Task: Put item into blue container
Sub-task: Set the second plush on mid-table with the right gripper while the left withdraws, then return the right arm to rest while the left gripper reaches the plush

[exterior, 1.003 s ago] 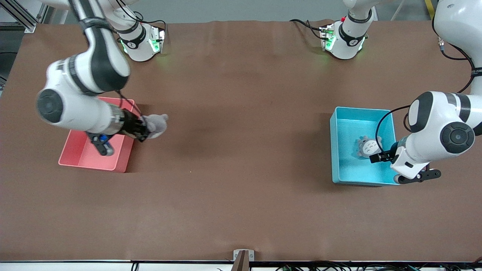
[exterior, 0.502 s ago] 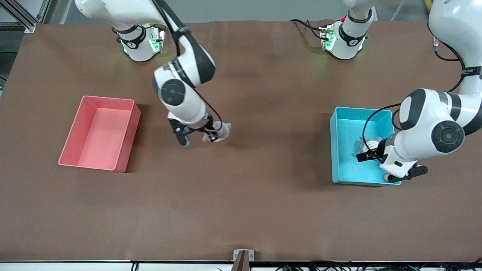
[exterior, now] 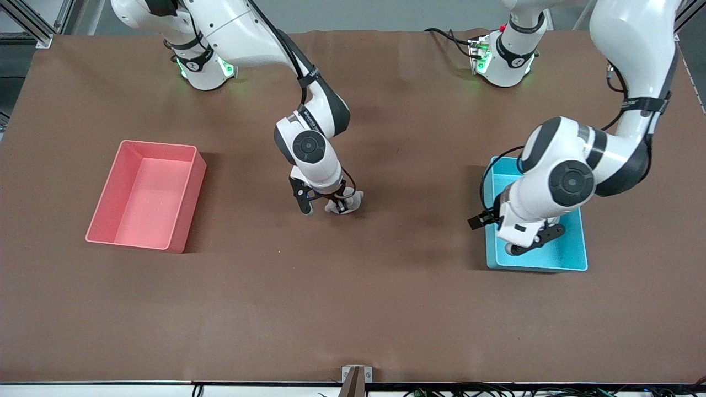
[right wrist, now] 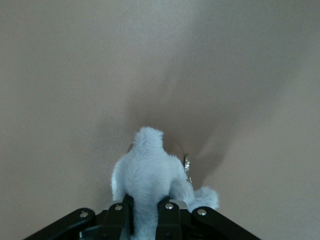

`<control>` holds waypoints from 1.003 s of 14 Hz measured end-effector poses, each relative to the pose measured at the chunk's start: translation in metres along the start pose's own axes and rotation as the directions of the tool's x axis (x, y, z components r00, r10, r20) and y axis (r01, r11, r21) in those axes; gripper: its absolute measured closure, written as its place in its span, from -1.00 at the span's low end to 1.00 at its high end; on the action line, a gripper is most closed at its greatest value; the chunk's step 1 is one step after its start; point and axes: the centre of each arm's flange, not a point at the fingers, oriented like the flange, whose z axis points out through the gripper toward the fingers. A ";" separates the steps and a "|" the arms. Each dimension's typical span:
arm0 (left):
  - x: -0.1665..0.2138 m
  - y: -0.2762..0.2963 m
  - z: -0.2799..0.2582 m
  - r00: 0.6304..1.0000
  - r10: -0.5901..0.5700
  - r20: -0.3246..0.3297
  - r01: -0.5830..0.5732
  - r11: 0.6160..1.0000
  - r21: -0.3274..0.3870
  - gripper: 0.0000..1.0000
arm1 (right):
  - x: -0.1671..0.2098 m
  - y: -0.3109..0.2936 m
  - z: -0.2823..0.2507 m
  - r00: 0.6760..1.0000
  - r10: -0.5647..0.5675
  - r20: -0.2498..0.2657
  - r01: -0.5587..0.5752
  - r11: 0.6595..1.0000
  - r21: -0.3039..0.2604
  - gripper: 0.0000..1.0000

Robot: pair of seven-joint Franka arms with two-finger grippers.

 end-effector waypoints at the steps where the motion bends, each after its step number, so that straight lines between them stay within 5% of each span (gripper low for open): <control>1: -0.007 0.010 0.004 1.000 -0.017 -0.001 0.017 1.000 -0.005 -1.00 | 0.000 -0.001 0.000 1.000 -0.005 -0.006 0.005 1.000 0.002 0.52; 5: -0.033 0.050 0.021 0.995 -0.104 -0.008 0.104 0.994 -0.044 -1.00 | 0.011 -0.009 -0.009 0.997 -0.040 -0.060 0.042 0.999 0.021 -0.29; 8: -0.046 0.070 0.033 0.990 -0.139 -0.005 0.139 0.988 -0.069 -1.00 | 0.042 -0.023 -0.037 0.981 -0.165 -0.106 0.161 0.986 -0.041 -0.89; 11: -0.055 0.081 0.041 0.988 -0.154 0.003 0.153 0.985 -0.074 -1.00 | 0.106 -0.033 -0.104 0.929 -0.363 -0.070 0.354 0.928 -0.112 -1.00; 14: -0.059 0.086 0.041 0.989 -0.150 0.001 0.149 0.986 -0.080 -0.96 | 0.194 -0.027 -0.165 0.825 -0.566 0.001 0.559 0.815 -0.152 -1.00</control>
